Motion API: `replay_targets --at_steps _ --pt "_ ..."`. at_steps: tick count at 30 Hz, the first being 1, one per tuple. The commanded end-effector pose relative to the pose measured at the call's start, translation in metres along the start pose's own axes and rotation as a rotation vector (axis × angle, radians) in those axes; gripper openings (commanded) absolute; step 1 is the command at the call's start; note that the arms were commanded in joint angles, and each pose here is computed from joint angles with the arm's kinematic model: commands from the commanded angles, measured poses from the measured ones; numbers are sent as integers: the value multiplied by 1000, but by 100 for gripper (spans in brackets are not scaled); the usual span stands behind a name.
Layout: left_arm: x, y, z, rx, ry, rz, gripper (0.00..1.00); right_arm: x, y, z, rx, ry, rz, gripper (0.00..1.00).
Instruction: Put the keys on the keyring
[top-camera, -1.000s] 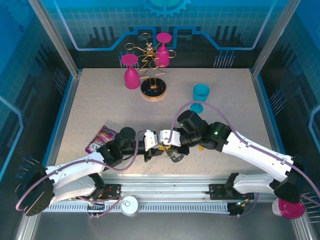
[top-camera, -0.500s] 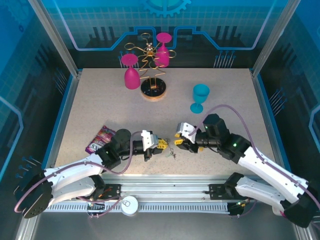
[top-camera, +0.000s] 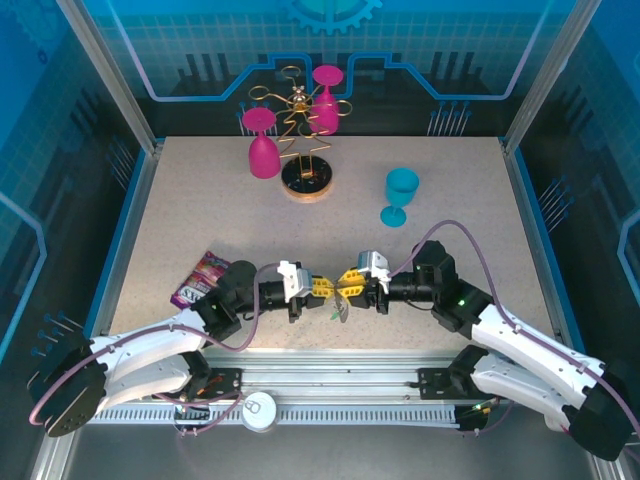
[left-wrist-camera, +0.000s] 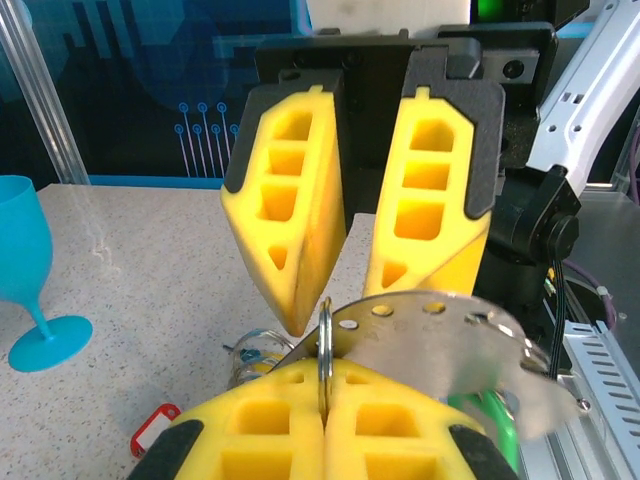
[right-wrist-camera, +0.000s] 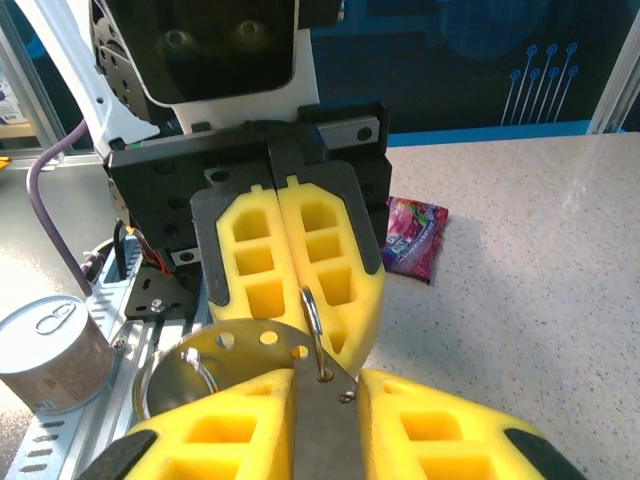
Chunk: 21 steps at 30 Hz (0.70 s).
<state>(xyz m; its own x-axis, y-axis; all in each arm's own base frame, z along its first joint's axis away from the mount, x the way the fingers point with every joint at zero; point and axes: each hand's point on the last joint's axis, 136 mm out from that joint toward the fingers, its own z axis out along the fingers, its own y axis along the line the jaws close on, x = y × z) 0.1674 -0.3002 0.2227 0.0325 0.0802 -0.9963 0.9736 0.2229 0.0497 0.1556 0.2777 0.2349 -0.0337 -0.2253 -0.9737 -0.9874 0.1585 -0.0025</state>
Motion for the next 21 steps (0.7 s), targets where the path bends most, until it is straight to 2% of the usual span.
replay_targets --at_steps 1,10,16,18,21 --pt "-13 -8 -1 40 -57 19 0 -6 2 1 -25 -41 -3 23" --pt "-14 -13 1 80 -69 10 0 -7 4 5 -49 -47 -2 21" --pt "-15 -15 3 100 -72 1 0 -8 8 8 -84 -44 -6 16" --pt "-15 -14 4 102 -71 -2 0 -7 9 10 -93 -38 -6 12" --pt "-16 -14 4 101 -72 -2 0 -3 9 11 -101 -20 0 1"
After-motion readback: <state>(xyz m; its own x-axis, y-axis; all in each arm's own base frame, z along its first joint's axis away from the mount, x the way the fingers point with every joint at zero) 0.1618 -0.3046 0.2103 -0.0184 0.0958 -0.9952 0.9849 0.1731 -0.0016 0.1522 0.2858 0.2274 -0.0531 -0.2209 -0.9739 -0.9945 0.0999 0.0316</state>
